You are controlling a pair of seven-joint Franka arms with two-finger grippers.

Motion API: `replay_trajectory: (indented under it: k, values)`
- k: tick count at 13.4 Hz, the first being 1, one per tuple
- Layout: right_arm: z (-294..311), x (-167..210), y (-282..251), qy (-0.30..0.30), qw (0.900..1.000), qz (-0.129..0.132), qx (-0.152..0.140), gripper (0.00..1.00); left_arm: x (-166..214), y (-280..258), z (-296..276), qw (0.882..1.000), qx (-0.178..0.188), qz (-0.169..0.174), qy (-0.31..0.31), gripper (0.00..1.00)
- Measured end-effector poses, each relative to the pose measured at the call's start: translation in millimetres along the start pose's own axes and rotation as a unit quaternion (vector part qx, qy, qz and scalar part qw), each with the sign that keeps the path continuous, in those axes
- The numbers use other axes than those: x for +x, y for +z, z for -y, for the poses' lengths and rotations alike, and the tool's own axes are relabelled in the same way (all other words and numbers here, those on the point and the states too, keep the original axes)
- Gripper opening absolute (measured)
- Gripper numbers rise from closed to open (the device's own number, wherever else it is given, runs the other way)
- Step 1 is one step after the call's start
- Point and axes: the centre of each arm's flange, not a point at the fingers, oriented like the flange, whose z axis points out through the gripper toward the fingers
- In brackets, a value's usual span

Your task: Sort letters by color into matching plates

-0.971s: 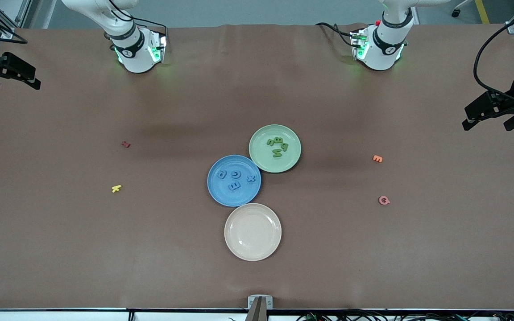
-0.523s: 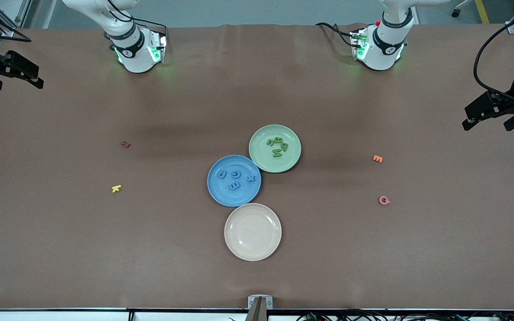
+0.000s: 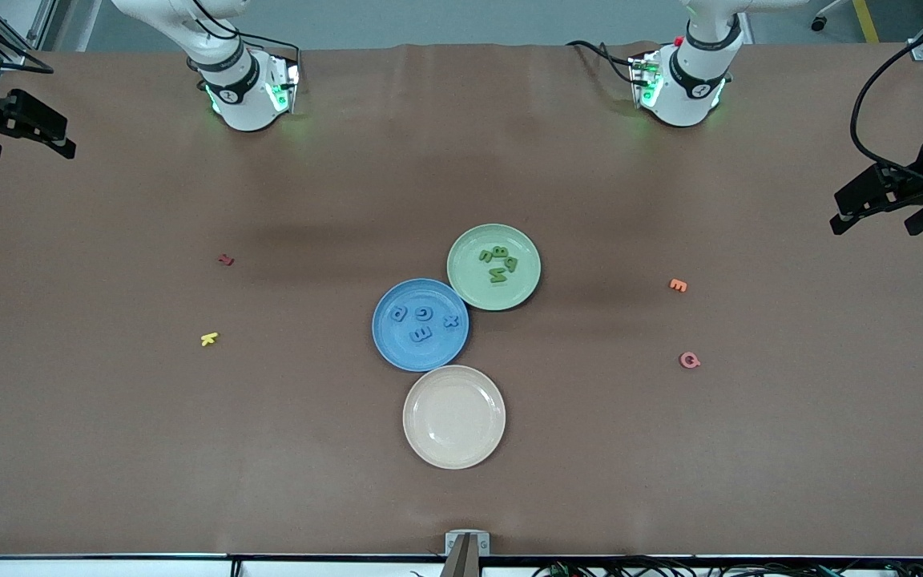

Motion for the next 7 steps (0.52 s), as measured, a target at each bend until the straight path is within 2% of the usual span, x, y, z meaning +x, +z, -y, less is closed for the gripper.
replay_trajectory:
  k: [7]
  values:
    - [3.3, 1.3, -0.9, -0.002, 1.000, -0.006, 0.017, 1.00, -7.9, 6.1, -0.9, 0.999, 0.001, 0.036, 0.001, 1.00]
